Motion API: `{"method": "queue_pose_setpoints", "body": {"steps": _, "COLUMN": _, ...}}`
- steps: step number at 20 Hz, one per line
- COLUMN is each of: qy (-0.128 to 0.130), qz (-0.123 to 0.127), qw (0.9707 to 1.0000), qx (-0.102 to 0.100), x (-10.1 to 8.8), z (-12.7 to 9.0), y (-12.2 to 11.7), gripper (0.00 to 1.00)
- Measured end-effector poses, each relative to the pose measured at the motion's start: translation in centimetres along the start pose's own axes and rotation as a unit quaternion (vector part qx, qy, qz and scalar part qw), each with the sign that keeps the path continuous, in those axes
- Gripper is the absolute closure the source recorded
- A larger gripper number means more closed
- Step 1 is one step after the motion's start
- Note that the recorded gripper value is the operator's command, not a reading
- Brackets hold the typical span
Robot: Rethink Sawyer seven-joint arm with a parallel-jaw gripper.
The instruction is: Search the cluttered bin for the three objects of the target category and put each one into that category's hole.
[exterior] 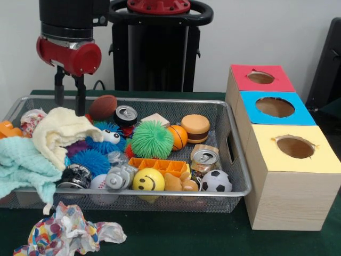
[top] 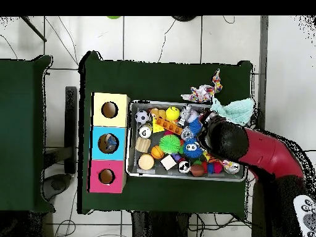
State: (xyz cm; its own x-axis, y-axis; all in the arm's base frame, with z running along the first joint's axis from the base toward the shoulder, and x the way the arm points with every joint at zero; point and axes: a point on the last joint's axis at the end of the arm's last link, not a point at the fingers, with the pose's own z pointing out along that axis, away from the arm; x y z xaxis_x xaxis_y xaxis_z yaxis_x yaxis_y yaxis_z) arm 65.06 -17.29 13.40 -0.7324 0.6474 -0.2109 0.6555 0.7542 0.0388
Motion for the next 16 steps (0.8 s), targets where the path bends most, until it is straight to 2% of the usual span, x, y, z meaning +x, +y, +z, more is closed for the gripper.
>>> {"method": "queue_pose_setpoints", "body": {"steps": 7, "qy": 0.008, "qz": 0.0, "qw": 0.9999, "qx": -0.012, "x": 1.5, "z": 2.0, "y": 0.8, "gripper": 0.0}}
{"method": "queue_pose_setpoints", "body": {"steps": 8, "qy": 0.007, "qz": -0.002, "qw": 0.9998, "qx": -0.019, "x": 2.3, "z": 3.0, "y": 1.0, "gripper": 0.0}}
{"method": "queue_pose_setpoints", "body": {"steps": 12, "qy": 0.003, "qz": -0.003, "qw": 0.9997, "qx": -0.026, "x": 3.1, "z": 3.9, "y": 1.3, "gripper": 0.0}}
{"method": "queue_pose_setpoints", "body": {"steps": 16, "qy": 0.005, "qz": -0.007, "qw": 0.9994, "qx": -0.032, "x": 4.9, "z": 5.5, "y": 1.7, "gripper": 0.0}}
